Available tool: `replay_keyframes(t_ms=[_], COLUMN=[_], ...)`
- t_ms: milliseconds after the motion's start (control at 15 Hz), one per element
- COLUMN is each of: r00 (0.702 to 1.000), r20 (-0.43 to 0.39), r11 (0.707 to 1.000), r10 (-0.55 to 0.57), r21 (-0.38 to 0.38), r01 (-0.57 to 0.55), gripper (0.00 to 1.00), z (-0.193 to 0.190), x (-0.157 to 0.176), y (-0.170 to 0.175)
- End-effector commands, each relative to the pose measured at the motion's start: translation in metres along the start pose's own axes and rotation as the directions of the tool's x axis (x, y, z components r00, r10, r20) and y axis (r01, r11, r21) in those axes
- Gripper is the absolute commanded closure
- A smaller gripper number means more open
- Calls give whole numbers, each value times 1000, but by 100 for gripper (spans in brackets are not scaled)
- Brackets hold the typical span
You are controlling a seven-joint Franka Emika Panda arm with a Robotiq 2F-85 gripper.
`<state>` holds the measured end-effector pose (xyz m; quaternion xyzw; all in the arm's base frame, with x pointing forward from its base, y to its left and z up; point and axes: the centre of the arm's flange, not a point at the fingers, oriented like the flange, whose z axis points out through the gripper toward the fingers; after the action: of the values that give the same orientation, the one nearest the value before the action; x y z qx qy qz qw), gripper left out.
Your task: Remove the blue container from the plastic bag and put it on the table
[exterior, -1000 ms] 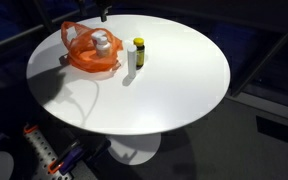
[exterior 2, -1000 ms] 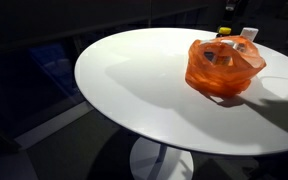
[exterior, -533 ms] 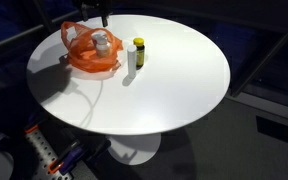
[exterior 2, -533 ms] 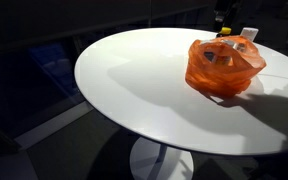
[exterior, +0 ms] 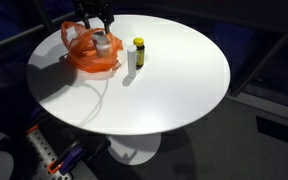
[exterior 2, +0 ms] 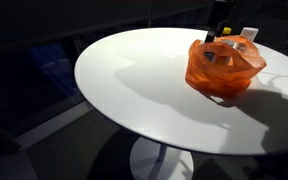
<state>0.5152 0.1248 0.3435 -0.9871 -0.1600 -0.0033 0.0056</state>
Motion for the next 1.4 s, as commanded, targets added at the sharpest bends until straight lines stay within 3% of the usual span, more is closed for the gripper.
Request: replay_keyframes(t_ms=[0, 533, 667, 1067, 1333], r00=[999, 995, 994, 997, 999], r20=[-12, 9, 12, 2, -24], r11=[999, 995, 994, 997, 999], r10=[-45, -99, -106, -75, -38], r21=[-1, 4, 2, 1, 17], r01=[45, 99, 106, 75, 39], gripper=[0, 0, 26, 74, 77], z=[10, 25, 25, 7, -27], x=[-1, 0, -1, 2, 5], y=[1, -8, -11, -1, 17])
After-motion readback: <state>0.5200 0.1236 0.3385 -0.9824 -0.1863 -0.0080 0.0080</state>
